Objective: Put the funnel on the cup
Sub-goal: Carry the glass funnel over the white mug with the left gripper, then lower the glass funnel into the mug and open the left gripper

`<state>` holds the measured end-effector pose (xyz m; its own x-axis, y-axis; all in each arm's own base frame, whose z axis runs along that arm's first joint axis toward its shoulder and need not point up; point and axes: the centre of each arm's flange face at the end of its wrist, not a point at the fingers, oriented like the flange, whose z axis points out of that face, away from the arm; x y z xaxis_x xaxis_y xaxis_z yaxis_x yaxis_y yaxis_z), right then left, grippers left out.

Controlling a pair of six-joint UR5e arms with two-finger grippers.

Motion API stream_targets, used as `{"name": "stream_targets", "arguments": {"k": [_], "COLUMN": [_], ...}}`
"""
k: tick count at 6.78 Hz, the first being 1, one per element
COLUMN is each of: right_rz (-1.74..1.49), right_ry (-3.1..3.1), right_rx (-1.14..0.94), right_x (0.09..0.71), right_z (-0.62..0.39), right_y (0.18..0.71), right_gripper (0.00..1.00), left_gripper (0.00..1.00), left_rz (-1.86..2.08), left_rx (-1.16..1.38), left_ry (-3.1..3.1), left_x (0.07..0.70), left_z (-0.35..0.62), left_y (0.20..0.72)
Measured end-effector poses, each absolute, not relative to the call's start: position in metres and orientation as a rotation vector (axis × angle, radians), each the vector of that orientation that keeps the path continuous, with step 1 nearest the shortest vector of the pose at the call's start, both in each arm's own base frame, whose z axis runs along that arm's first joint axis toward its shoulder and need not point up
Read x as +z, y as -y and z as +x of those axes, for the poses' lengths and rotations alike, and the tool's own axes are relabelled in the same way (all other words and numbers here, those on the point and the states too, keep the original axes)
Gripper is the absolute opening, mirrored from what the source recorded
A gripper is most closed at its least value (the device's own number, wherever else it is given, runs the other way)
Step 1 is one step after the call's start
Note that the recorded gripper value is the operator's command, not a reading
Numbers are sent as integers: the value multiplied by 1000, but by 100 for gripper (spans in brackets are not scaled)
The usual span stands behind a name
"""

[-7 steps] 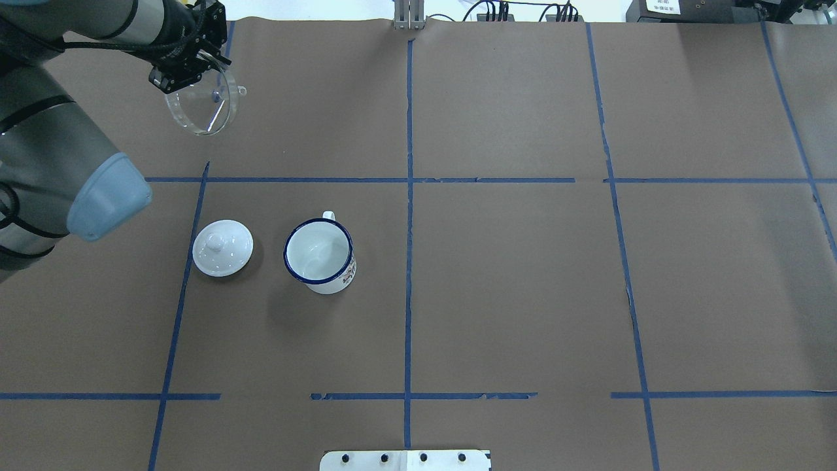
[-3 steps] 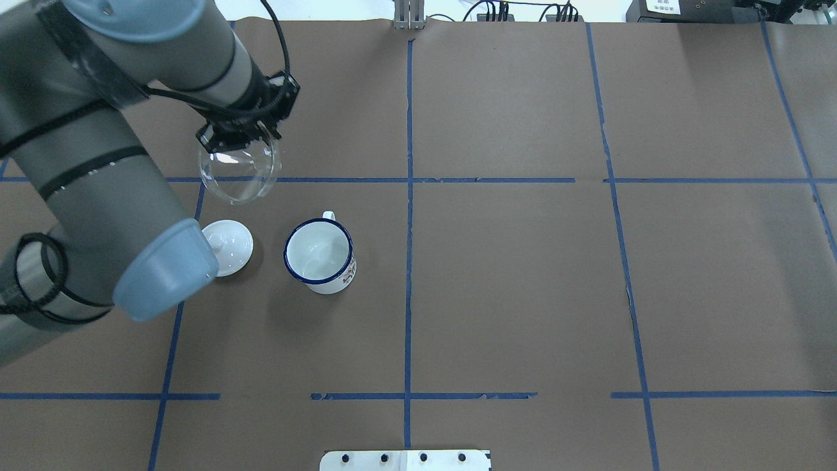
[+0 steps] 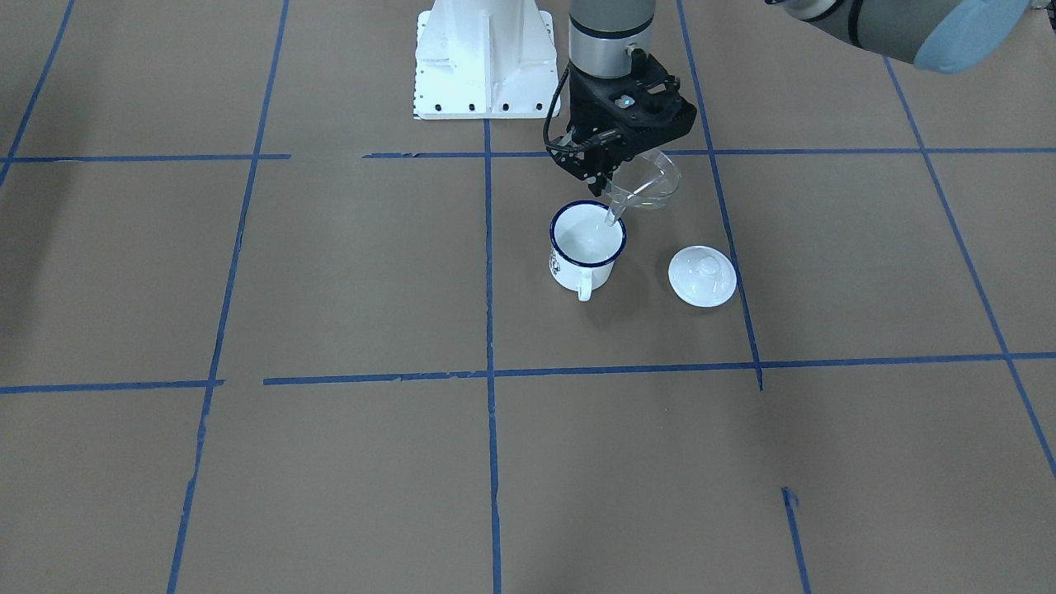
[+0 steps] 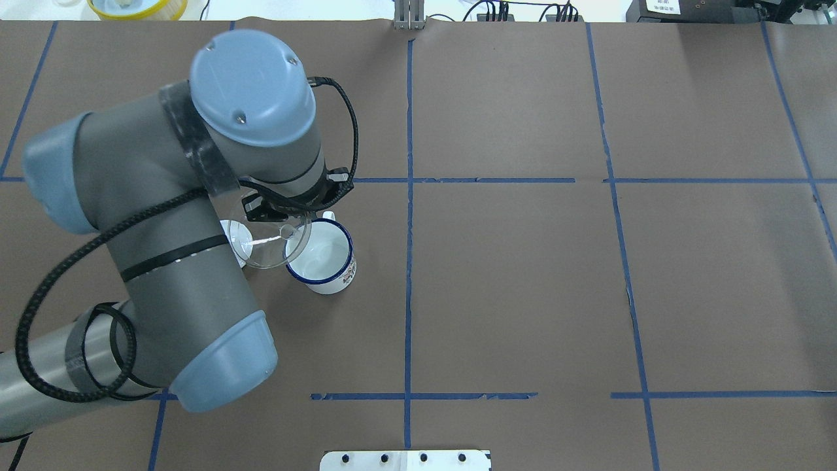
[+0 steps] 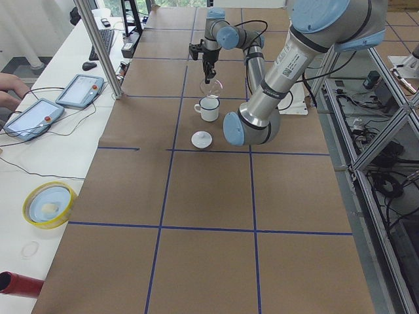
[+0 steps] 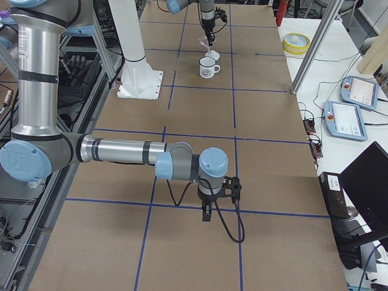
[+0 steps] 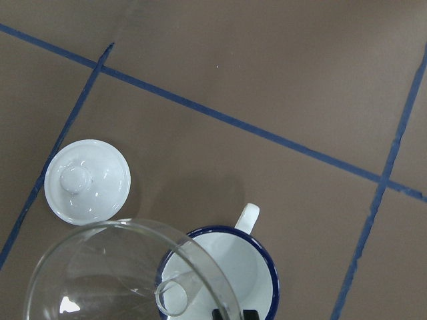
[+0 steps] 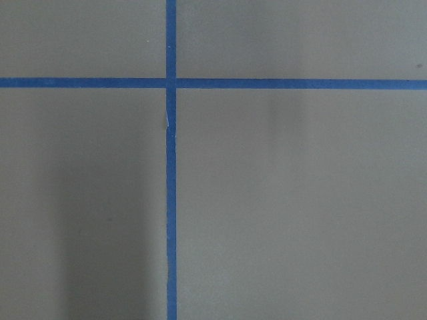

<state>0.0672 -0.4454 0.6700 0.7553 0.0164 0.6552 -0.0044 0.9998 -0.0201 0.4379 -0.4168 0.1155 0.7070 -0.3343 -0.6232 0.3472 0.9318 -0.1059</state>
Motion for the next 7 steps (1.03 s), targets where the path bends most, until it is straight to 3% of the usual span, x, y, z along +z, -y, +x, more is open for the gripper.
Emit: {"name": "stream_targets", "arguments": {"k": [5,6,7], "right_rz": [-18,-18,-18], "right_ry": [715,715,715], "right_rx": [11,11,11], "right_x": [670,670,670], "right_z": [67,67,67], "right_y": [445,445,445], "right_gripper": [100,100,100], "left_gripper": [0,41,99], "left_rz": [54,64,71], "left_rx": [-284,-283,-279], "left_ry": [-625,-627,-631], "left_x": [130,127,123], "left_z": [505,510,516], "left_y": [399,401,404]}}
